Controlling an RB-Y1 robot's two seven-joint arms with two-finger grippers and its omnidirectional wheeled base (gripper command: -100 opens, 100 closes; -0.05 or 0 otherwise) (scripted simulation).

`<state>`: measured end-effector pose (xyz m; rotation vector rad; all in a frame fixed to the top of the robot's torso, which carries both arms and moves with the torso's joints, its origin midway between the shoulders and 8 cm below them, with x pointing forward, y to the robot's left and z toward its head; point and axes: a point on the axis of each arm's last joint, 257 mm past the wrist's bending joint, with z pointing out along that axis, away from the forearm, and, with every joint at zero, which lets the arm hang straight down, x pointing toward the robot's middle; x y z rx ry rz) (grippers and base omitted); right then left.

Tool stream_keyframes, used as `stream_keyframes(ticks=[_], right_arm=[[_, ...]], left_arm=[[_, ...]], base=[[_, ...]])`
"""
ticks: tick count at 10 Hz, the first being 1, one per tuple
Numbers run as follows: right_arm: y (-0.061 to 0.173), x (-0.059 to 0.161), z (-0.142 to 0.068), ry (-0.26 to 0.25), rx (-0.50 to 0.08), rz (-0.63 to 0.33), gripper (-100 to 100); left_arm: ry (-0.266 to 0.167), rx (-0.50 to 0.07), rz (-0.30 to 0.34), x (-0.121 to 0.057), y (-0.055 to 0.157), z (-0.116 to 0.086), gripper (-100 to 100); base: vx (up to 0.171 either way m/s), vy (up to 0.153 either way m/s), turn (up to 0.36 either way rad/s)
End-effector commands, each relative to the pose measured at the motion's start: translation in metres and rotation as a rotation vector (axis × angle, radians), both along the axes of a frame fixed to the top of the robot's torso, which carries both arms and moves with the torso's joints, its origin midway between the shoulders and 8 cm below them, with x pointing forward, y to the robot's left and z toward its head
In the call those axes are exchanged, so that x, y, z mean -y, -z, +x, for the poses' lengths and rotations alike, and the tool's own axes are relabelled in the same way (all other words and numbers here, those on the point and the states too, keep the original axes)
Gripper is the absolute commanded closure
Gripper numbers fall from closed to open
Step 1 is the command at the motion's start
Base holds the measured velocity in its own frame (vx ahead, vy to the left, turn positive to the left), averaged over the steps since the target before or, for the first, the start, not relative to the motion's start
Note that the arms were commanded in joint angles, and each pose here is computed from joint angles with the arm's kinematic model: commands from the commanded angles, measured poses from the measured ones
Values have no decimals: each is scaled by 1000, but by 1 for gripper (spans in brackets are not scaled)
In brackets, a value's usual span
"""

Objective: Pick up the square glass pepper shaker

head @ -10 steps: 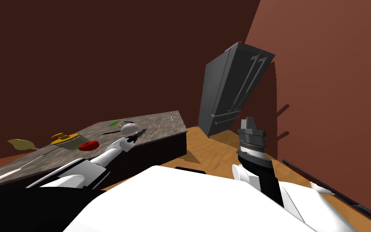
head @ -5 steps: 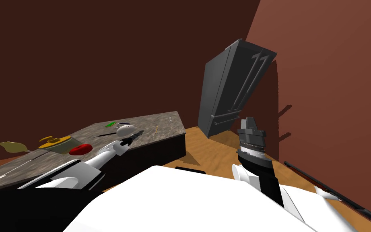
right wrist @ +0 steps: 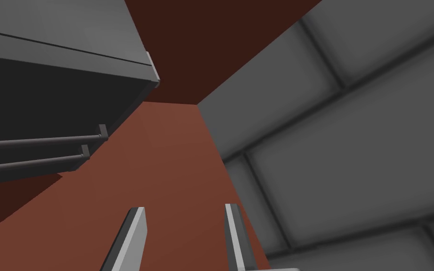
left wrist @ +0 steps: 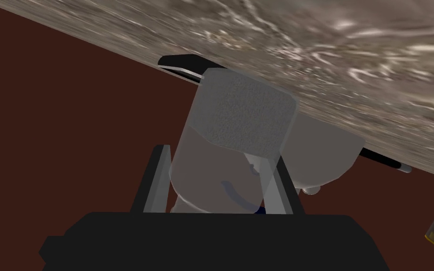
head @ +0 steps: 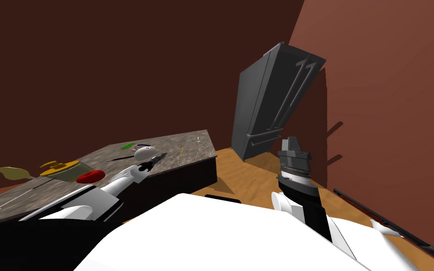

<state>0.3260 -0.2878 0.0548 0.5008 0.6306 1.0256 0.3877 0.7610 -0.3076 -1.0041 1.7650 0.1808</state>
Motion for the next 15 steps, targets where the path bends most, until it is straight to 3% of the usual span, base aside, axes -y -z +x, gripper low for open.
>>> stream_keyframes(ticks=[1, 2, 3, 4, 6, 10, 15], right_arm=[[0, 0, 0, 0, 0, 0, 0], [0, 0, 0, 0, 0, 0, 0], [0, 0, 0, 0, 0, 0, 0], [0, 0, 0, 0, 0, 0, 0], [0, 0, 0, 0, 0, 0, 0], [0, 0, 0, 0, 0, 0, 0], [0, 0, 0, 0, 0, 0, 0]], left_arm=[[0, 0, 0, 0, 0, 0, 100], [0, 0, 0, 0, 0, 0, 100], [0, 1, -1, 0, 0, 0, 0], [1, 2, -5, 5, -1, 3, 100], [9, 2, -9, 19, 0, 21, 100], [5, -2, -10, 32, 0, 36, 100], [3, 5, -3, 64, -10, 73, 100]], base=[[0, 0, 0], [0, 0, 0], [0, 0, 0], [-22, 15, 6], [-79, 51, 4], [-68, 32, 1], [-86, 39, 5]])
